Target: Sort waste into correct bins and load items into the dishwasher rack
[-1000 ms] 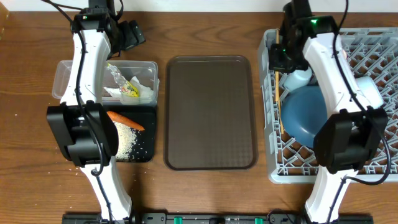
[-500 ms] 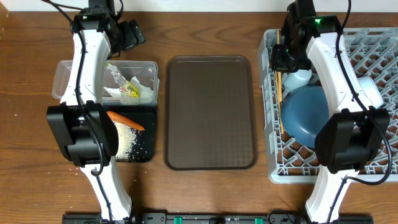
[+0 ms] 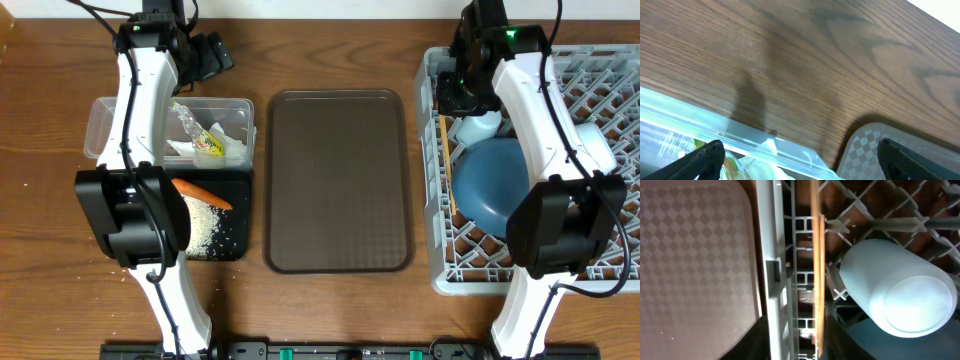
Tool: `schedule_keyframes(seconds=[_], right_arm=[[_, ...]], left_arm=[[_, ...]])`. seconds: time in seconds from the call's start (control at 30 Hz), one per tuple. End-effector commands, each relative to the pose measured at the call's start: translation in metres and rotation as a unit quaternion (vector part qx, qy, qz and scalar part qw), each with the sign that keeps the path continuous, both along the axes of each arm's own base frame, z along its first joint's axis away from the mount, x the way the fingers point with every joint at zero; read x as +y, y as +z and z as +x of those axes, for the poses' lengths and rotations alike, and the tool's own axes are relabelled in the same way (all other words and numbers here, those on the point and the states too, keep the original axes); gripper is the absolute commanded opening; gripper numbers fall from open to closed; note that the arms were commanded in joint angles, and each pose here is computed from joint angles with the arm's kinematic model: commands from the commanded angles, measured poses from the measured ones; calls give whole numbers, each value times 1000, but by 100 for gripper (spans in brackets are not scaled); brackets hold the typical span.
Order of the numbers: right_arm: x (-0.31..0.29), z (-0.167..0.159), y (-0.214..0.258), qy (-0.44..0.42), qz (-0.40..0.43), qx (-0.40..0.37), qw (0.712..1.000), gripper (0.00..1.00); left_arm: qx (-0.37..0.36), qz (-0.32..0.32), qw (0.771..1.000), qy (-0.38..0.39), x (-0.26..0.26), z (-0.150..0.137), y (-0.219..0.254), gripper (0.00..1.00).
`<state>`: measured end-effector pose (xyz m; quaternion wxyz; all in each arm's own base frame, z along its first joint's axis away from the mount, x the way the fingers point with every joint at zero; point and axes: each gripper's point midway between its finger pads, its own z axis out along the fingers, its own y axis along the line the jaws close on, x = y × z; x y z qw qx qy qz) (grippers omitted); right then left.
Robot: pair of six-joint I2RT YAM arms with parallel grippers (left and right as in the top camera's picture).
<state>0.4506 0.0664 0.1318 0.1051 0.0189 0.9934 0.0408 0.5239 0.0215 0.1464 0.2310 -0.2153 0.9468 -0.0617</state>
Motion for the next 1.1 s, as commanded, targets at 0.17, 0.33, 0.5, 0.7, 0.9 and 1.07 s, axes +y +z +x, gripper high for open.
schedule_keyframes(seconds=[0.17, 0.33, 0.5, 0.7, 0.9, 1.07], right_arm=[[5, 11, 11, 5, 18, -28, 999, 67], [15, 11, 12, 13, 43, -27, 999, 99], [17, 10, 13, 15, 50, -26, 998, 99], [17, 10, 13, 15, 50, -26, 998, 99], [8, 12, 12, 23, 19, -31, 999, 99], [9, 11, 12, 23, 24, -30, 999, 99]], left_arm=[[-3, 5, 1000, -3, 1, 1, 3, 98], [-3, 5, 1000, -3, 1, 1, 3, 98], [-3, 5, 1000, -3, 1, 1, 3, 98], [-3, 5, 1000, -3, 1, 1, 3, 98], [-3, 5, 1000, -3, 1, 1, 3, 98], [-3, 5, 1000, -3, 1, 1, 3, 98]])
